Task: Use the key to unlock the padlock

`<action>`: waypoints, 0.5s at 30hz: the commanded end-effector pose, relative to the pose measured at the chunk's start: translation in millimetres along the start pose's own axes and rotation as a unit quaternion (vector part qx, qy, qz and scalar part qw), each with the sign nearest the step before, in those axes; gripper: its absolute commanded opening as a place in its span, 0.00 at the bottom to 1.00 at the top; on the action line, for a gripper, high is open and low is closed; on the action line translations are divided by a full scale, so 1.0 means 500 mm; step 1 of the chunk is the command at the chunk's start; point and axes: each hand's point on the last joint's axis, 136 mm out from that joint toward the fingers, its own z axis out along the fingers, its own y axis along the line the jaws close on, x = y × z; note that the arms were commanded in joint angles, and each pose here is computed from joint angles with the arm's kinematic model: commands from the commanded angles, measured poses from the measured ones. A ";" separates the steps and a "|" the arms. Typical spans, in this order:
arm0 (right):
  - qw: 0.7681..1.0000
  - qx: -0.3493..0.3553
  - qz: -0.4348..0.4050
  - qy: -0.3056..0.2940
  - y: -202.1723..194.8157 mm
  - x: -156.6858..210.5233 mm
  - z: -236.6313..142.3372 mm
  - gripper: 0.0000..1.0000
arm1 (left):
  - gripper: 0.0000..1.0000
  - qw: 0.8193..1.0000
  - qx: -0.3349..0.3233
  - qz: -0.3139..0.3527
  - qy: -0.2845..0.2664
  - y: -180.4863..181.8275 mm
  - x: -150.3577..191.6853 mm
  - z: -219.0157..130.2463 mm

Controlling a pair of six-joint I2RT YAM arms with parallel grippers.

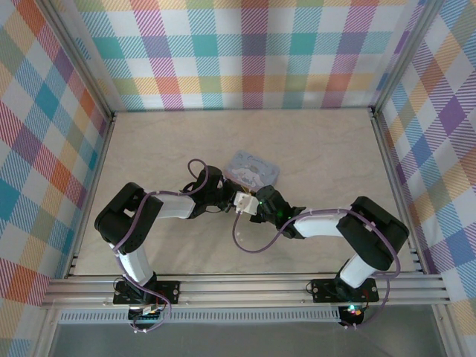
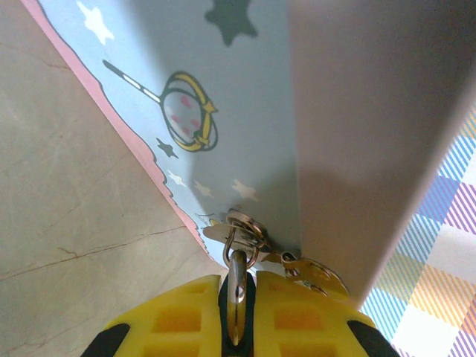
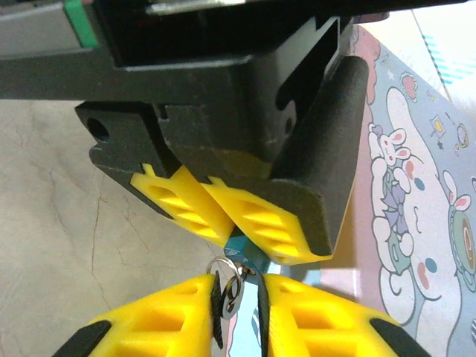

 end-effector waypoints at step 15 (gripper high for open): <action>1.000 0.014 -0.011 0.019 -0.004 0.015 0.013 0.15 | 0.00 1.000 0.028 0.009 0.011 -0.048 0.013 -0.007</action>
